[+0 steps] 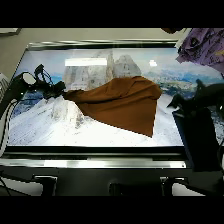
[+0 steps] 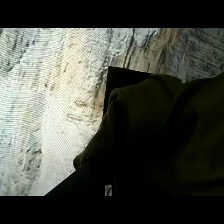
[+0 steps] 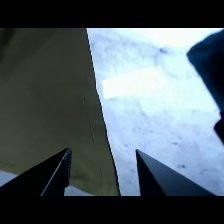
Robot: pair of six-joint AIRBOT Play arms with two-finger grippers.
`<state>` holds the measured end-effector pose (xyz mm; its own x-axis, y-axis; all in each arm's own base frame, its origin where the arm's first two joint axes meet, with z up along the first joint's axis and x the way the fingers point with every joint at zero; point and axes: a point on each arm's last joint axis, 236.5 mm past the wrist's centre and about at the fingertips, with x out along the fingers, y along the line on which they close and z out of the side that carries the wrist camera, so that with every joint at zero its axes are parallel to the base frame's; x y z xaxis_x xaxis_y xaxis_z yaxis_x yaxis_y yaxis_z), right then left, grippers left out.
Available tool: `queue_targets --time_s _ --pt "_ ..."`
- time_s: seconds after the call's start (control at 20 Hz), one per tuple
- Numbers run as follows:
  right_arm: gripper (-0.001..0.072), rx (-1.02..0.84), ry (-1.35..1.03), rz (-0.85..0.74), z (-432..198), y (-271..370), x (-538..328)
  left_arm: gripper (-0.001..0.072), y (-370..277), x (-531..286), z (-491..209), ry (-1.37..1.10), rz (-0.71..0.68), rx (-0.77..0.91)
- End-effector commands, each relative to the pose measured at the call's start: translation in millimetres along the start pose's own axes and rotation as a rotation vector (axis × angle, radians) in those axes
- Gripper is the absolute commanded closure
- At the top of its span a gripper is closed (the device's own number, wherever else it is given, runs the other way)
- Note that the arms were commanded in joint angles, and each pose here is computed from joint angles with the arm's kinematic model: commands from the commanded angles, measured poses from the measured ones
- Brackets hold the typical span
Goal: Fold the clothes and pants, and hang the long-sleeved shirts on hangers.
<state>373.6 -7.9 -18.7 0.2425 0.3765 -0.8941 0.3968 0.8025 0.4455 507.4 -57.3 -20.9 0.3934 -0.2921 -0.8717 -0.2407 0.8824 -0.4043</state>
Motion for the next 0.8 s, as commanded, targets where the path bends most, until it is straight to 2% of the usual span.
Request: queue_targets --time_s 0.0,0.2,0.6,0.65,0.7,0.75 --pt "0.0236 0.060 0.104 0.071 -71.5 -9.7 40.4 0.0691 -1.4 -0.4 0.1 -0.001 -0.004 -0.001" --pt "0.0237 0.040 0.128 0.054 -102.3 -5.3 76.6 0.0691 -1.3 -0.2 0.1 -0.001 -0.004 0.000" --pt "0.0255 0.045 0.126 0.021 -107.0 3.2 102.7 0.0691 -1.2 -0.2 0.3 -0.001 -0.003 0.000" --pt "0.0359 0.050 0.130 0.022 -107.3 3.2 103.7 0.0691 -1.3 -0.2 0.3 -0.001 -0.004 0.000" --pt "0.0547 0.051 0.121 0.030 -104.8 5.9 102.6 0.0691 -1.2 -0.5 0.4 -0.002 -0.004 0.000" --pt "0.0665 0.043 0.103 0.043 -98.7 11.6 98.7 0.0692 -1.9 -1.5 1.5 -0.005 -0.005 -0.001"
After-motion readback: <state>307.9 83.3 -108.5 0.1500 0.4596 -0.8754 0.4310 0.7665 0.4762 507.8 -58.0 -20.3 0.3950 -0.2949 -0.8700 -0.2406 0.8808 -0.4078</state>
